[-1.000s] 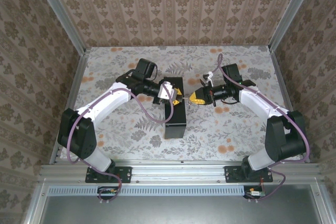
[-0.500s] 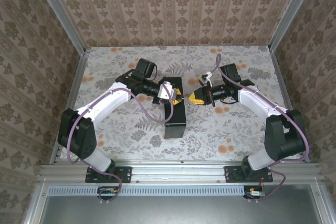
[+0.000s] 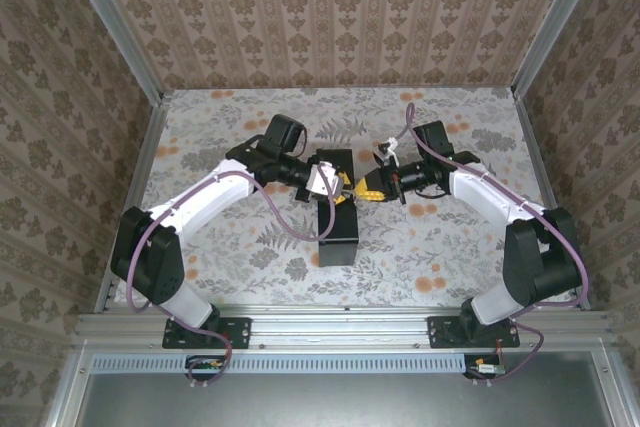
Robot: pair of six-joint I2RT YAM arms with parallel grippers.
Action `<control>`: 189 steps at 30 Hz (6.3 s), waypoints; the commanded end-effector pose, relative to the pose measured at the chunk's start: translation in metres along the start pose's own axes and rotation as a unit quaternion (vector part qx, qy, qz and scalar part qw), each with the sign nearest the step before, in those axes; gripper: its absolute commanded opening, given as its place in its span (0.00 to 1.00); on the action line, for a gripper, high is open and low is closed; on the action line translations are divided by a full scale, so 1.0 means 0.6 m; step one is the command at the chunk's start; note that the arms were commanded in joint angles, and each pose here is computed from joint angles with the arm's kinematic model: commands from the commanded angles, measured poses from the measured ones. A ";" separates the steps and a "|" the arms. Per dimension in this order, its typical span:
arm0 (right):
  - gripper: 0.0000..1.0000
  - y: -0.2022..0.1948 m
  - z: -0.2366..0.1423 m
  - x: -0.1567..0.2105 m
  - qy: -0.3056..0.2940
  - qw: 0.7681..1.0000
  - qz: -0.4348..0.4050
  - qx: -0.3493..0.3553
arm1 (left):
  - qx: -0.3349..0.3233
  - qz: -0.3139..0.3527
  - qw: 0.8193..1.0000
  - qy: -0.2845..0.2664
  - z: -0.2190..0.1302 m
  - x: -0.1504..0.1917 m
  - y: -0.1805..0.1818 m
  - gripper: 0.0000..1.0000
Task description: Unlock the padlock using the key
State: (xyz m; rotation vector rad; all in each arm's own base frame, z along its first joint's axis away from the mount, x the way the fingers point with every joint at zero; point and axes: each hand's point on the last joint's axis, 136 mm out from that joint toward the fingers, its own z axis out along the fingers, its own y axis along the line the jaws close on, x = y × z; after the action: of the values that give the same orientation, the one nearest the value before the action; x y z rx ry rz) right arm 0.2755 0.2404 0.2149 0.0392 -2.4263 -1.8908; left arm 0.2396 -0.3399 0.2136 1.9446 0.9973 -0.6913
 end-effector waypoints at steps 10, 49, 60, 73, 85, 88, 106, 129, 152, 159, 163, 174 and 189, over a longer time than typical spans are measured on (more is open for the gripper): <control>0.00 0.004 -0.039 0.012 -0.025 1.000 0.005 -0.004 | -0.036 0.026 0.999 -0.020 -0.029 -0.024 0.031 0.20; 0.00 -0.011 -0.016 -0.013 -0.009 1.000 0.008 0.002 | -0.030 0.028 0.999 -0.027 -0.028 -0.035 0.026 0.19; 0.00 -0.017 -0.030 -0.008 -0.016 1.000 0.012 0.012 | -0.030 0.029 0.999 -0.022 -0.027 -0.032 0.025 0.19; 0.00 0.002 -0.018 -0.020 -0.012 1.000 -0.006 0.002 | -0.029 0.031 0.999 -0.025 -0.027 -0.036 0.024 0.18; 0.00 -0.008 -0.028 -0.016 -0.017 1.000 0.001 0.005 | -0.028 0.029 0.999 -0.022 -0.026 -0.033 0.023 0.18; 0.00 -0.010 -0.033 -0.016 -0.022 1.000 0.002 0.005 | -0.028 0.030 0.999 -0.024 -0.027 -0.035 0.024 0.18; 0.00 -0.020 -0.014 -0.012 -0.003 1.000 0.006 0.012 | -0.028 0.030 0.999 -0.026 -0.027 -0.036 0.023 0.18; 0.00 -0.018 -0.016 -0.014 -0.005 1.000 0.003 0.010 | -0.027 0.029 0.999 -0.029 -0.026 -0.037 0.024 0.18; 0.00 -0.015 -0.016 -0.024 -0.017 0.999 0.007 0.028 | -0.025 0.030 0.999 -0.029 -0.026 -0.042 0.022 0.18; 0.00 -0.001 -0.005 -0.020 -0.006 1.000 -0.005 0.015 | -0.024 0.029 0.999 -0.030 -0.026 -0.042 0.022 0.18; 0.00 0.004 0.006 -0.014 0.007 1.000 -0.010 0.010 | -0.025 0.031 0.999 -0.030 -0.026 -0.043 0.023 0.18; 0.00 0.013 0.011 -0.009 0.018 0.999 -0.026 -0.008 | -0.015 0.011 0.997 -0.081 -0.040 -0.054 0.022 0.19; 0.00 -0.001 0.005 0.004 0.026 0.998 -0.048 -0.035 | 0.044 -0.032 0.997 -0.048 -0.038 -0.036 0.010 0.20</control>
State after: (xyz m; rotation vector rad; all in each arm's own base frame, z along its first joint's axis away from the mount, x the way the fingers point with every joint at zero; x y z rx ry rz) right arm 0.2773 0.2407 0.2080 0.1252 -2.3955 -1.9327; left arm 0.2450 -0.3236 0.2188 1.9438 1.1109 -0.8160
